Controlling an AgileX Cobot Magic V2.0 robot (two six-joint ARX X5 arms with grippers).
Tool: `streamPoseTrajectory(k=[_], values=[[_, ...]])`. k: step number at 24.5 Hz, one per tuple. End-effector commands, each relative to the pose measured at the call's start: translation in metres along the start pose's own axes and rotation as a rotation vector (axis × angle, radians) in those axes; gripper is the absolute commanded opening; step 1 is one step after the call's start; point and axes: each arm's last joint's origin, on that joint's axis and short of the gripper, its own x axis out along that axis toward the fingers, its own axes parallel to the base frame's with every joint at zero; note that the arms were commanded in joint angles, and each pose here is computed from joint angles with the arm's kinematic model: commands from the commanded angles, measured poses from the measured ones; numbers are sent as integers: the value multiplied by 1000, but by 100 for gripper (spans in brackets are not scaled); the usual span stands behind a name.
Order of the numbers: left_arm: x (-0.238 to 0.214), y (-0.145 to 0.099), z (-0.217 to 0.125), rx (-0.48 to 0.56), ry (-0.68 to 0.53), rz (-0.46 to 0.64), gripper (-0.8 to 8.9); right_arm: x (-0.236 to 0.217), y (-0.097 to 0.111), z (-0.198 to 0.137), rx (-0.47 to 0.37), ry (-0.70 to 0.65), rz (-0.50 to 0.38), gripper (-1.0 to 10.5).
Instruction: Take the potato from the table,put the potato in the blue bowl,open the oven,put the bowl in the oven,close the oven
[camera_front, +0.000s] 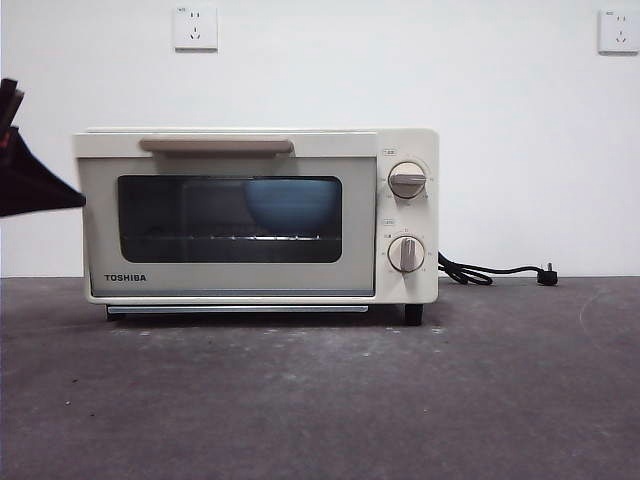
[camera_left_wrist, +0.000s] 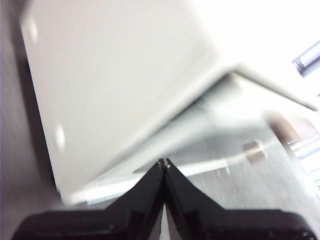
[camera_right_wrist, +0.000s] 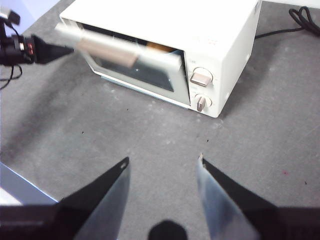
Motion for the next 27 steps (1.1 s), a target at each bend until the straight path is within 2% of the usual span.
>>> streamPoseTrajectory(k=[1, 9, 17, 21, 27], values=[[0, -3, 5, 1, -8, -20, -8, 0, 0, 0, 10, 0, 0, 220], [-9, -24, 12, 20, -1, -43, -8, 0, 0, 0, 10, 1, 3, 220], [-43, -81, 17, 140, -36, 69, -8, 7, 1, 1, 9, 29, 6, 220], [-67, -111, 13, 184, -58, 110, -8, 10, 2, 1, -3, 53, 70, 220], [-101, -150, -5, 237, -51, 177, -8, 15, 4, 1, -27, 86, 109, 220]])
